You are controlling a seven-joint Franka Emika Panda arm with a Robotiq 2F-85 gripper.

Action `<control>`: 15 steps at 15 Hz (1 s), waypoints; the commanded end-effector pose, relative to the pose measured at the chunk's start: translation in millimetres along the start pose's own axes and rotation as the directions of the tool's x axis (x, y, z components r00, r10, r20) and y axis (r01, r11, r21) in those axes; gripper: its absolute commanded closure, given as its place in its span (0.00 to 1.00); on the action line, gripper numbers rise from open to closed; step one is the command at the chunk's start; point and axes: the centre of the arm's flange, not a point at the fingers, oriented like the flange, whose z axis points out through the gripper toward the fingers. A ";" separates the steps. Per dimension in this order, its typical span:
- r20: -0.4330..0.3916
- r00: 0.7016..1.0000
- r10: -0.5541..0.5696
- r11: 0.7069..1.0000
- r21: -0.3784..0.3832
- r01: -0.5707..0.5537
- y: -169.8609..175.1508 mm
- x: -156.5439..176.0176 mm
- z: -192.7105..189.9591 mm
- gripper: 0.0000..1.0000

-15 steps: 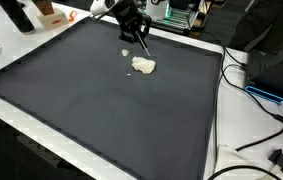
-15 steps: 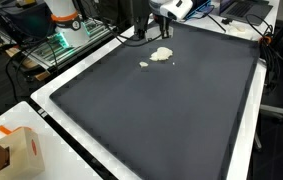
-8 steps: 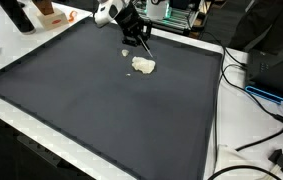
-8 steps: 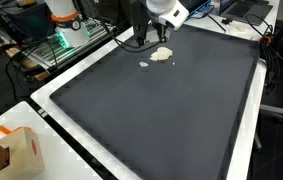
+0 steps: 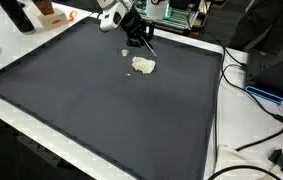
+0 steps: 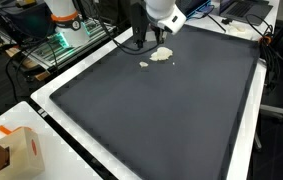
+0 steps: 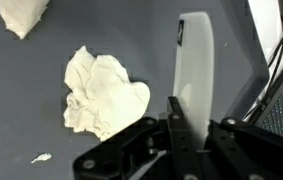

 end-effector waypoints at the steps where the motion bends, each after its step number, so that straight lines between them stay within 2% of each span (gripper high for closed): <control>1: 0.019 1.000 0.007 1.000 0.026 -0.007 2.7 -4.6 -1.4 0.99; 6: 0.028 0.999 0.023 0.999 0.035 -0.024 -0.9 -10.9 -2.7 0.99; 15: 0.060 0.998 0.001 0.999 -0.034 0.001 -32.0 -2.8 -9.2 0.99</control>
